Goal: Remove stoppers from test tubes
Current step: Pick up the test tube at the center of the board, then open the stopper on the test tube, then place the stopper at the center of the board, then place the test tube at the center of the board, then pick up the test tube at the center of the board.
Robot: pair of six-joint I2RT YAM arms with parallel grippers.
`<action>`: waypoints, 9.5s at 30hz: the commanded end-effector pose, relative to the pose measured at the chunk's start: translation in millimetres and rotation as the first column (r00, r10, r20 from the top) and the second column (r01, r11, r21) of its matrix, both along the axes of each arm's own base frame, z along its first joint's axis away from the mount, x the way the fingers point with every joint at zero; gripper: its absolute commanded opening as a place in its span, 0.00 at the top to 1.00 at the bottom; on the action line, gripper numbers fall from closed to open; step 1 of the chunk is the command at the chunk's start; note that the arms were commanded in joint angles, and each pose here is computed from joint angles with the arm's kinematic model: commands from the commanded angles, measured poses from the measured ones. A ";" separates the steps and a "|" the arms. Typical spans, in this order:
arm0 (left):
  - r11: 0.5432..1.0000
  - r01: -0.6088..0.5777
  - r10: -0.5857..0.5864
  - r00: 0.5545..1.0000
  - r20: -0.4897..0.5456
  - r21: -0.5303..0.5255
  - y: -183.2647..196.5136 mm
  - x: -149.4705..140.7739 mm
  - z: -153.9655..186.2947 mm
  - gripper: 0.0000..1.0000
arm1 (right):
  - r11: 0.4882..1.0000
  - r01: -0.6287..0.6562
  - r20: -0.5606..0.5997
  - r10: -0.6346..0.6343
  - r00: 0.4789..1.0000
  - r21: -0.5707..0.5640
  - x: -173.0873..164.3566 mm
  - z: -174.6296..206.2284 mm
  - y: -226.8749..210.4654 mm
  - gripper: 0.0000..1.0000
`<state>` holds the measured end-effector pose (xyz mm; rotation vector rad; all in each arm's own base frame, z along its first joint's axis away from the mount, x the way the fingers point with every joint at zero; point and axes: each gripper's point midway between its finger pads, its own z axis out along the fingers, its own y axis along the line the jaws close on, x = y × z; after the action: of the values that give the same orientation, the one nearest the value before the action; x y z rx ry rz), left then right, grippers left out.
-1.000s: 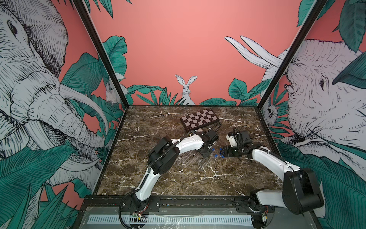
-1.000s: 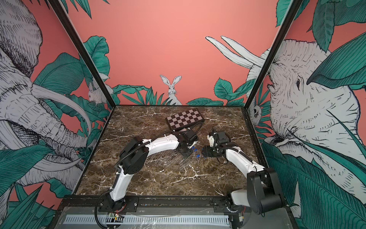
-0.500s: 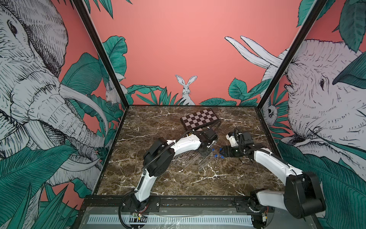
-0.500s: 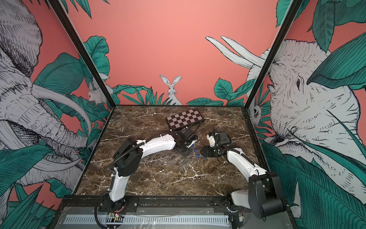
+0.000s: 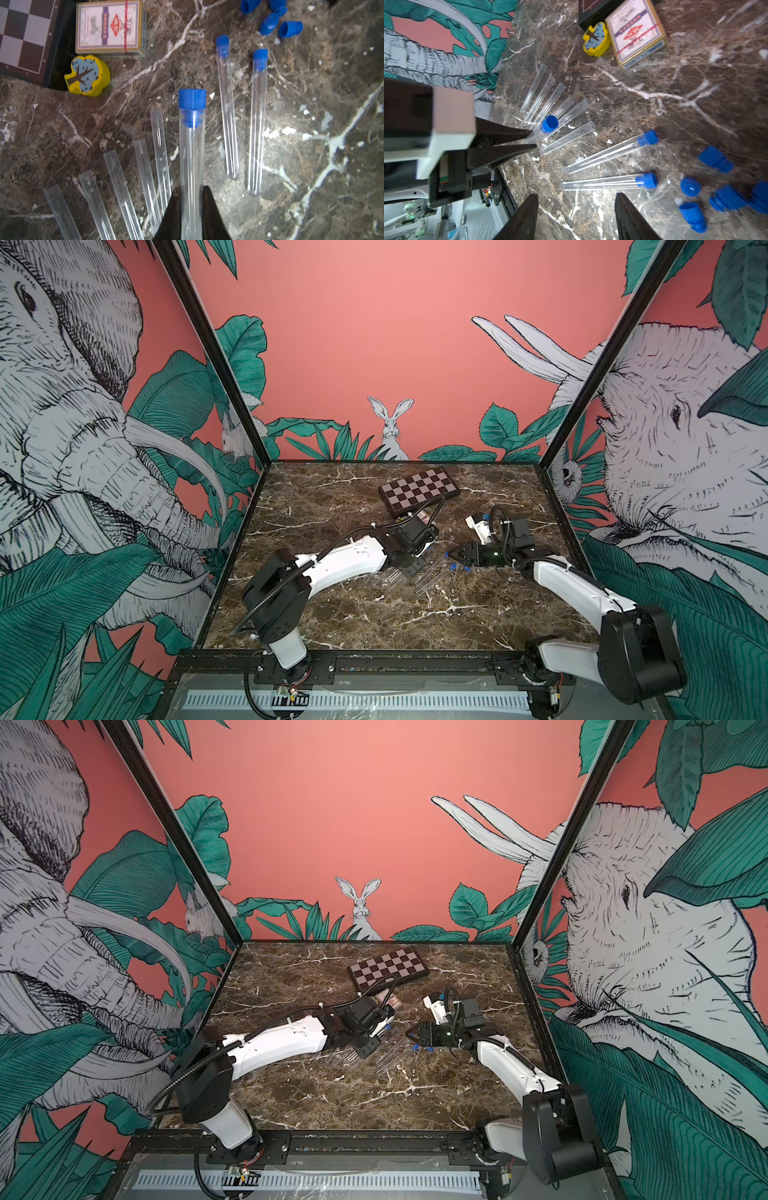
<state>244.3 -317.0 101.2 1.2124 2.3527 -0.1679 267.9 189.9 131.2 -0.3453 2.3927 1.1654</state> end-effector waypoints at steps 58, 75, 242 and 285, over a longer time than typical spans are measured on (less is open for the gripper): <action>0.970 0.188 -0.172 0.979 0.107 -0.155 -31.7 -27.5 34.4 0.93 | 0.946 -0.221 -0.011 0.230 0.973 0.237 -12.8 26.3 59.5 0.66; 0.973 0.186 -0.171 0.979 0.113 -0.139 -27.5 -27.0 33.8 0.93 | 0.954 -0.213 -0.023 0.223 0.975 0.211 -11.7 18.5 58.2 0.83; 0.990 -0.120 0.125 0.989 -0.074 0.076 -25.3 12.6 -7.0 0.63 | 0.892 0.167 -0.017 -0.192 0.981 -0.419 7.7 -47.1 -62.9 0.48; 0.990 -0.057 0.075 0.987 -0.141 0.127 -91.5 31.1 -57.5 0.61 | 0.913 0.342 -0.003 -0.351 0.936 -0.224 23.4 -17.1 -104.4 0.18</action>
<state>274.8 -410.0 39.3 1.2198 2.5491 -0.1225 294.9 87.8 112.3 0.0486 2.4937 0.7669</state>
